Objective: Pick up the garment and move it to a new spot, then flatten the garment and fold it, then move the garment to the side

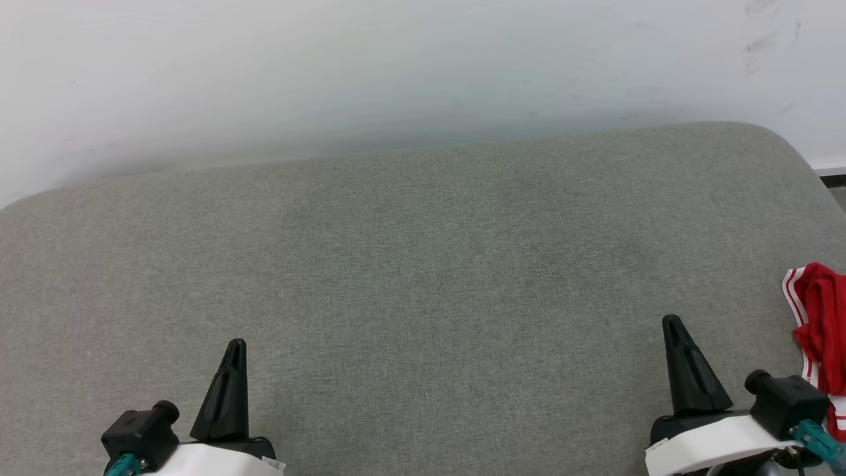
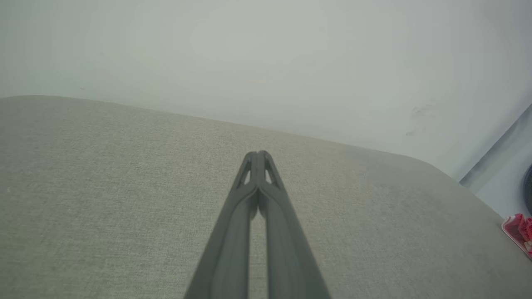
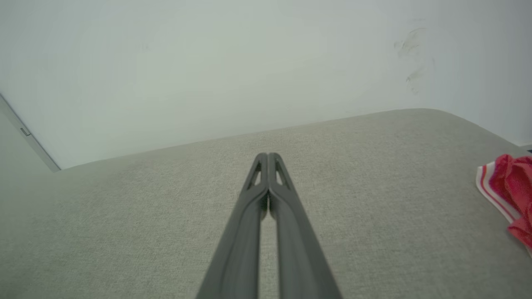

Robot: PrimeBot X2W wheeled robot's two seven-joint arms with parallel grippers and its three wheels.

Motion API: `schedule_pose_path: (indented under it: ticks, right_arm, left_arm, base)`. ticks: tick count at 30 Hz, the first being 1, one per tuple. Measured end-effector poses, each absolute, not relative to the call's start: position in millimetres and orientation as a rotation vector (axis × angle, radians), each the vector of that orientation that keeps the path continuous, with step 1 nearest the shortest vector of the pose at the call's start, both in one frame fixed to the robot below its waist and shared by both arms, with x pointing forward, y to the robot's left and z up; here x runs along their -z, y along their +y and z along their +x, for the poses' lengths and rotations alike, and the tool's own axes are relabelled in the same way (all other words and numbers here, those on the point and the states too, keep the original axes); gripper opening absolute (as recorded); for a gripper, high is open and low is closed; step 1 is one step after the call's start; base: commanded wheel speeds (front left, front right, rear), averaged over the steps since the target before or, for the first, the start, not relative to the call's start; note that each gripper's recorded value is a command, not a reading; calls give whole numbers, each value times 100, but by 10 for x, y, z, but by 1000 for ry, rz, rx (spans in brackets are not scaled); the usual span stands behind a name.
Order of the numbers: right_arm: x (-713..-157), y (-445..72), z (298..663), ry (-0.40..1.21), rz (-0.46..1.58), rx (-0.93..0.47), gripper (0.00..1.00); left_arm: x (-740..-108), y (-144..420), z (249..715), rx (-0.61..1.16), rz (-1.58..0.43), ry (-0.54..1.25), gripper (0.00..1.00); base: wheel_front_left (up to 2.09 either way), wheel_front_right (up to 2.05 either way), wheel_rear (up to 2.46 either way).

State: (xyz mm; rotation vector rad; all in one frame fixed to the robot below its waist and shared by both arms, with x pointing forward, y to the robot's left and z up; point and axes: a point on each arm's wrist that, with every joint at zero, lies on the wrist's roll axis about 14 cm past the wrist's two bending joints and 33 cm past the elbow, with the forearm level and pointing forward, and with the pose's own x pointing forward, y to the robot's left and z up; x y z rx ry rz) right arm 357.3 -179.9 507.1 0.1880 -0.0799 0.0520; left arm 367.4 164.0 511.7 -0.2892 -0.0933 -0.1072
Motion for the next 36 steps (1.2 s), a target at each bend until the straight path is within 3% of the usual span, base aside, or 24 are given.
schedule_pose_path:
  ticks: [36]
  right_arm:
    - [-4962, -1981, 3668, -15, 774, 39, 0]
  left_arm:
    - [-4975, 1837, 3774, 4, -830, -2, 0]
  base:
    - [0, 0, 0]
